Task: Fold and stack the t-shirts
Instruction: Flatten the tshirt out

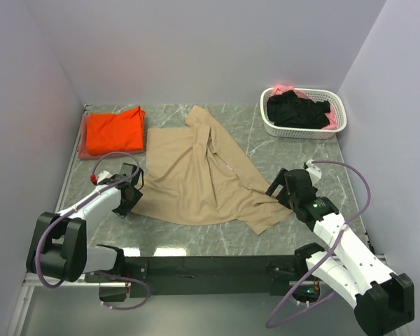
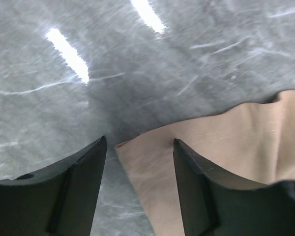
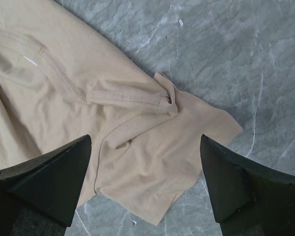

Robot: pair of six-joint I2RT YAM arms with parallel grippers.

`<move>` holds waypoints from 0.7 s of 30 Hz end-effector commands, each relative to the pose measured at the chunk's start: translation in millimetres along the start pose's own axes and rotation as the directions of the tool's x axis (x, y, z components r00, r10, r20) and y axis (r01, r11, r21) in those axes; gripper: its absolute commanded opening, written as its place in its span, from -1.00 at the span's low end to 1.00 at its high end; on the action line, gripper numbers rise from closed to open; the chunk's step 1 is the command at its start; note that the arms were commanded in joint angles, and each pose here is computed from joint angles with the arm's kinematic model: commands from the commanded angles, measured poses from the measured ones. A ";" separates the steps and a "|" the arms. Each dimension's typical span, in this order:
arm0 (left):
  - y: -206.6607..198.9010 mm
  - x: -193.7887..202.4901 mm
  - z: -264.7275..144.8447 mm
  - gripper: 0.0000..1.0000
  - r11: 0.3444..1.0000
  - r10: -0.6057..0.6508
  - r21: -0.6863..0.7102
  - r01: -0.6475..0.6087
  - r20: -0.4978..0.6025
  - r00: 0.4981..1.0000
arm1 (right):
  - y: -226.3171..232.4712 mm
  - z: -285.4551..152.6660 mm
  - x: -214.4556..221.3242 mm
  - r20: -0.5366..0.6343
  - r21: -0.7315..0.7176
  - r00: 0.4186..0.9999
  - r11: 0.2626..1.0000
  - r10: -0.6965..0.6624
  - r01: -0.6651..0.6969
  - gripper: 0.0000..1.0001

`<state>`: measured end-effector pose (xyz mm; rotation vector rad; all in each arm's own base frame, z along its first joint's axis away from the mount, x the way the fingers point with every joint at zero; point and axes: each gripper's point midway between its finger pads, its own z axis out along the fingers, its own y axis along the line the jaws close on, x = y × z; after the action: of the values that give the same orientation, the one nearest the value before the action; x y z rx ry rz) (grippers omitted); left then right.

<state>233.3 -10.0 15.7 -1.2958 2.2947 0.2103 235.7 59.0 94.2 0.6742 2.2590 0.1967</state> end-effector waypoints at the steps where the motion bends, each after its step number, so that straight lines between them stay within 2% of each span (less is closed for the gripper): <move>1: -8.5 27.5 11.6 0.23 0.999 -0.006 0.053 0.012 -0.108 0.994 | -2.6 1.8 -7.7 0.032 0.021 0.999 1.000 0.007 -0.007 0.94; 7: -14.0 34.9 14.1 -0.04 0.995 0.014 0.095 -0.001 -0.134 0.991 | -3.5 4.5 -6.7 0.027 0.030 1.000 1.000 0.001 -0.002 0.95; 16: -14.5 37.5 14.1 -0.59 0.995 0.046 0.091 -0.033 -0.152 0.987 | -6.9 3.1 -10.7 0.046 0.044 0.999 0.999 0.003 -0.005 0.95; 17: -13.7 37.0 13.7 -0.81 0.996 0.045 0.088 -0.032 -0.150 0.988 | -7.3 3.2 -10.6 0.047 0.045 0.999 0.999 0.003 -0.005 0.95; 19: -14.2 36.8 12.3 -0.99 0.994 0.055 0.098 -0.041 -0.150 0.987 | -8.3 2.8 -11.6 0.051 0.049 0.999 0.999 0.002 -0.004 0.95; 21: -16.9 34.0 9.1 -0.99 0.991 0.067 0.124 -0.050 -0.138 0.988 | -9.4 2.9 -12.0 0.051 0.054 0.999 0.999 0.000 -0.003 0.94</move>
<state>273.9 -34.3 17.5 -1.2402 2.2496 -0.0303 236.5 53.2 88.9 0.6863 2.2677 0.1504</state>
